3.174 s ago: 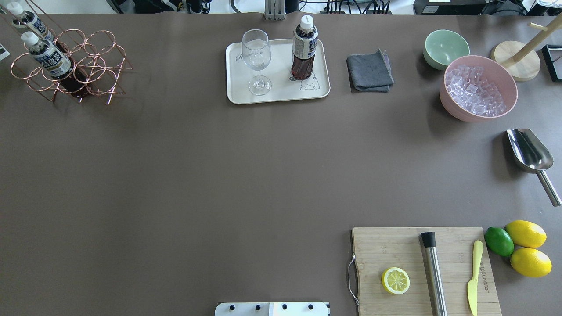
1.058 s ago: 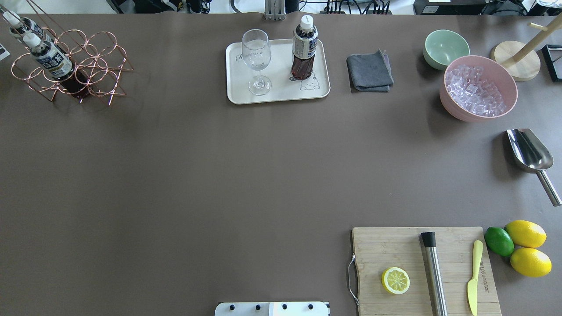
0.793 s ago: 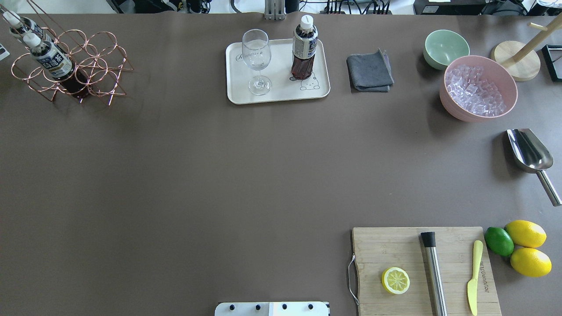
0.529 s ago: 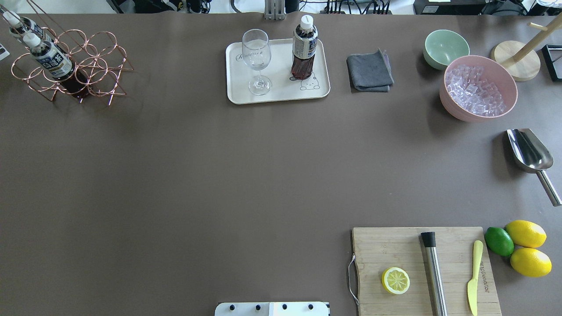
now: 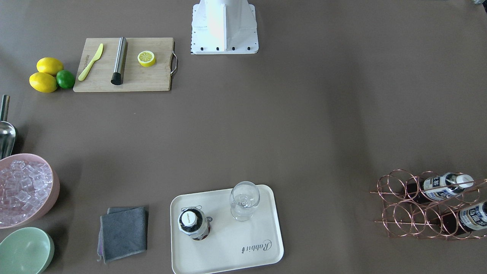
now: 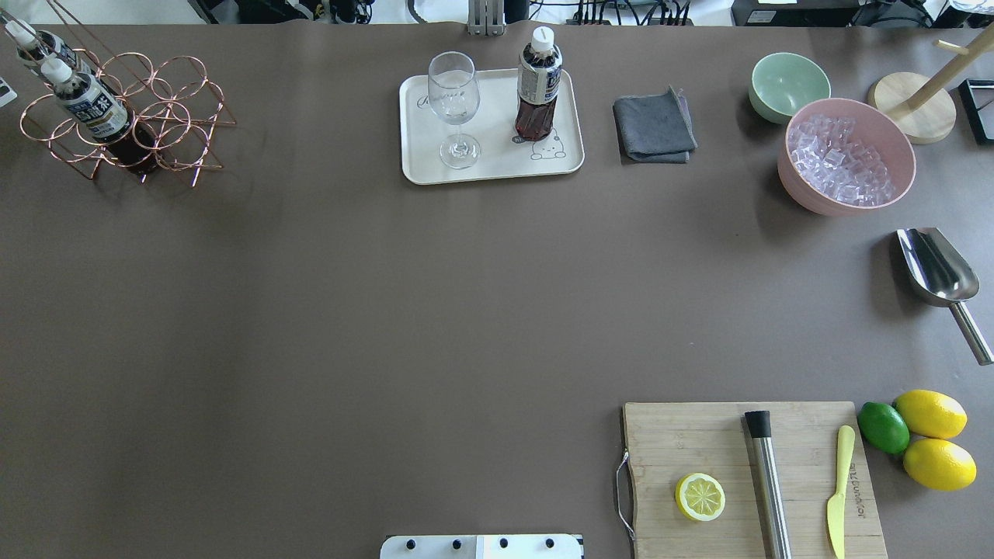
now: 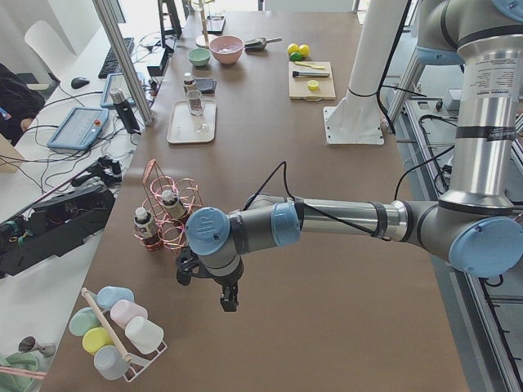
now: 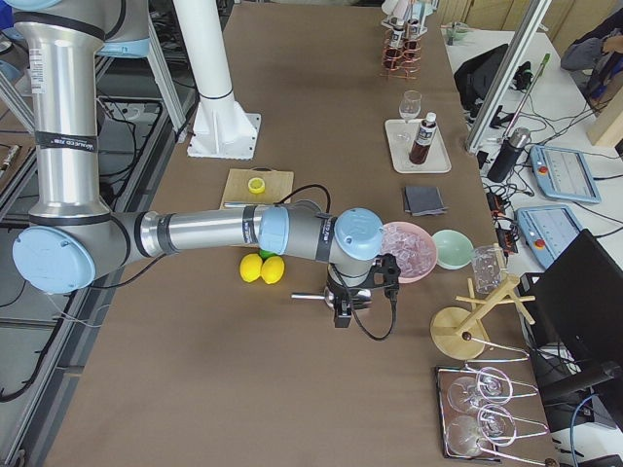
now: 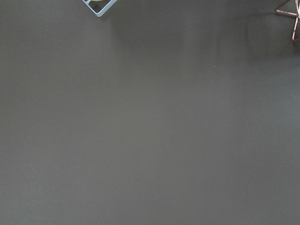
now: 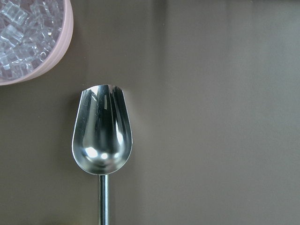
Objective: Take tea from basket to plate
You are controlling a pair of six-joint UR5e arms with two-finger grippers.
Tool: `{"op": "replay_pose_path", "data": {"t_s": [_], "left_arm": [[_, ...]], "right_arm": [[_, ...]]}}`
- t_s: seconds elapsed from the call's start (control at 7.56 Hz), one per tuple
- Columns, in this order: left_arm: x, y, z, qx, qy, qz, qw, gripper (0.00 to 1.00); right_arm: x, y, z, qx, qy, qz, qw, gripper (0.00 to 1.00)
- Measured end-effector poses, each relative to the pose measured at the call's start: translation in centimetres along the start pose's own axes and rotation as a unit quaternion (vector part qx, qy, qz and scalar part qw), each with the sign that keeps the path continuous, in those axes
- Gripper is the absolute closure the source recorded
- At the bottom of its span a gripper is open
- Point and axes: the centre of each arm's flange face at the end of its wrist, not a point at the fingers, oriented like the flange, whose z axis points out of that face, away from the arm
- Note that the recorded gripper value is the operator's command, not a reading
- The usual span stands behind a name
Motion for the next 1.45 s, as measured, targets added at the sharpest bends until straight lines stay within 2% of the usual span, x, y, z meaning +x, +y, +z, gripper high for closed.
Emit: {"op": "replay_pose_path", "data": {"t_s": [0.13,0.26,0.79,1.45], "left_arm": [[0.18,-0.35,0.0,0.001,0.0,-0.028,0.9996,0.01],[0.25,-0.53,-0.03,0.008,-0.001,-0.034,0.9994,0.01],[0.02,-0.3,0.28,0.027,-0.003,-0.021,0.9994,0.01],[0.64,-0.37,-0.3,0.034,-0.003,-0.015,0.9993,0.01]], "right_arm": [[0.06,0.04,0.01,0.0,0.0,0.001,1.0,0.0],[0.04,0.04,-0.02,0.0,0.0,0.0,1.0,0.0],[-0.01,0.04,0.04,0.002,-0.012,0.001,0.9999,0.0],[0.48,0.1,0.22,-0.001,-0.007,0.004,1.0,0.0]]}}
